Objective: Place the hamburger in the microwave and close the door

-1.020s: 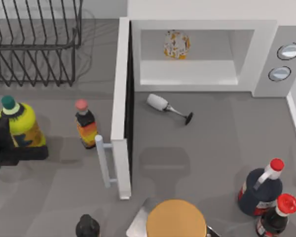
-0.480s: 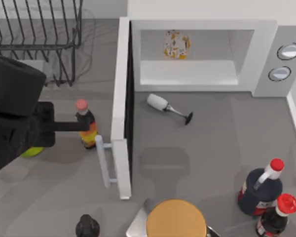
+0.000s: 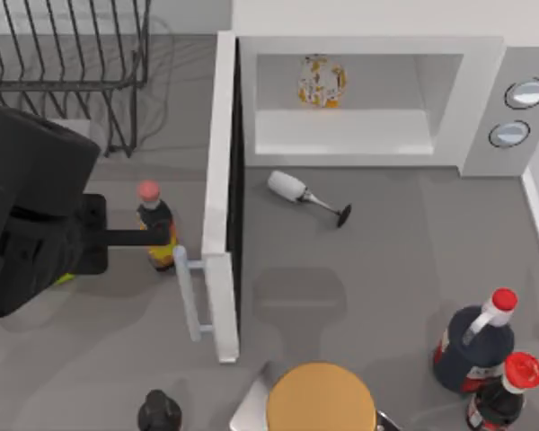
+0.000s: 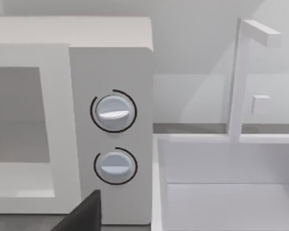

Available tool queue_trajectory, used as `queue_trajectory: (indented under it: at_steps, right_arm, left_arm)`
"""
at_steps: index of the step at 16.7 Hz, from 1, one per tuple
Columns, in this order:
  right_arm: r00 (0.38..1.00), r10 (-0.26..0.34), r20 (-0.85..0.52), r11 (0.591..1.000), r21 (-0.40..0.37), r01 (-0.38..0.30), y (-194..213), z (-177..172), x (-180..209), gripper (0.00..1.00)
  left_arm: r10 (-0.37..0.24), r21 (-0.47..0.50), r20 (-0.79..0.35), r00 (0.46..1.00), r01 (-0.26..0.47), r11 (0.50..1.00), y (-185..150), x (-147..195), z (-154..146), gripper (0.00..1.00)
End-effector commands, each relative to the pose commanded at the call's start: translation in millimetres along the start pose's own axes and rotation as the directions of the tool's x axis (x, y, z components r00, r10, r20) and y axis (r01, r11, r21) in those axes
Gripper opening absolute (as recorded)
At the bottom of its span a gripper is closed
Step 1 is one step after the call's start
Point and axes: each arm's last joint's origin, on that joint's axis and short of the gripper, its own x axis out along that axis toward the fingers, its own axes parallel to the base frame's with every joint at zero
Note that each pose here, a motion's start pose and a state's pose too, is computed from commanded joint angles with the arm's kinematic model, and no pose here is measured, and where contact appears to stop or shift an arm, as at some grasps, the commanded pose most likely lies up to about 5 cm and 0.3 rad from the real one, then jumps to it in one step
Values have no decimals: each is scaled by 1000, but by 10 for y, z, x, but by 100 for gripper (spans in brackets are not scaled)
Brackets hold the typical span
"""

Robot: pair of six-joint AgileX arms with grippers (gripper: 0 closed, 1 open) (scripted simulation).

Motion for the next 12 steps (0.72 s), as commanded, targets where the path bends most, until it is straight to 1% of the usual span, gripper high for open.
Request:
queue_trajectory:
  at_steps: [2,7,10,12]
  right_arm:
    - [1000,0,0,1000,0,0,0,0,0,100]
    - [1000,0,0,1000,0,0,0,0,0,100]
    - [1000,0,0,1000,0,0,0,0,0,100]
    - [1000,0,0,1000,0,0,0,0,0,100]
  left_arm:
    - [3,4,-8,1000,-3,1000,-18,135,-104,0]
    - [-18,-17,40,999,19,1000,-44,429,-350,0]
    - [-12,-9,25,1000,12,1000,-15,578,-560,0]
    - [-8,-5,16,1000,8,1000,-3,611,-614,0]
